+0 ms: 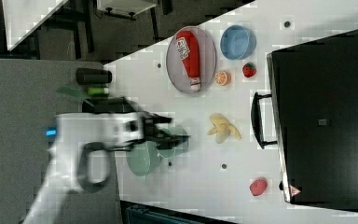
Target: Pick Banana and place it in mug.
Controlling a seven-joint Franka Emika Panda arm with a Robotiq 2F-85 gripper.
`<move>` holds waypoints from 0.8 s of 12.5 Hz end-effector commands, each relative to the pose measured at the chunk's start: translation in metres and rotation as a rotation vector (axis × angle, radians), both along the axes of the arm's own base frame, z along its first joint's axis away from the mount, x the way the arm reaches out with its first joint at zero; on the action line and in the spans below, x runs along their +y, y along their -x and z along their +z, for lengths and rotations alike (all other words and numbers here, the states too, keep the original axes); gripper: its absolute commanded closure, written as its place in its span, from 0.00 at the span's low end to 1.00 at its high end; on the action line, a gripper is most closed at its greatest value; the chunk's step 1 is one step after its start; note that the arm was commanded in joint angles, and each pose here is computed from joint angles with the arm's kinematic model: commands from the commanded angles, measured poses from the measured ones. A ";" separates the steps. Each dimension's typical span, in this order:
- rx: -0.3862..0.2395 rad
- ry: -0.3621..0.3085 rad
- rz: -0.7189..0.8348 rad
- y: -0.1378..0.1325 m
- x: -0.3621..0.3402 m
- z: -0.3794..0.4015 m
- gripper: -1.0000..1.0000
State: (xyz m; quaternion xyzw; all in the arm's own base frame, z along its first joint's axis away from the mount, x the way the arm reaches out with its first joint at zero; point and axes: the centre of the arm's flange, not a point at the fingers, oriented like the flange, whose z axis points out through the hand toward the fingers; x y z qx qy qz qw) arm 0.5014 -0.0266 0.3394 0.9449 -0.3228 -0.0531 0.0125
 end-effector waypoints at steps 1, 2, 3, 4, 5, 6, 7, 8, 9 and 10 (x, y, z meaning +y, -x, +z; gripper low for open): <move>0.009 -0.020 0.277 0.011 0.000 -0.054 0.00; 0.007 -0.027 0.364 0.010 0.000 -0.074 0.00; 0.007 -0.036 0.452 0.009 0.000 -0.092 0.00; 0.001 -0.041 0.525 0.007 0.001 -0.109 0.00; -0.010 -0.041 0.566 0.006 0.000 -0.125 0.00; -0.023 -0.036 0.575 0.005 0.000 -0.139 0.00; -0.027 -0.034 0.576 0.006 0.000 -0.153 0.00; -0.014 -0.038 0.579 0.010 0.002 -0.164 0.00; -0.001 -0.042 0.579 0.013 0.002 -0.173 0.00; 0.005 -0.044 0.578 0.016 0.002 -0.180 0.00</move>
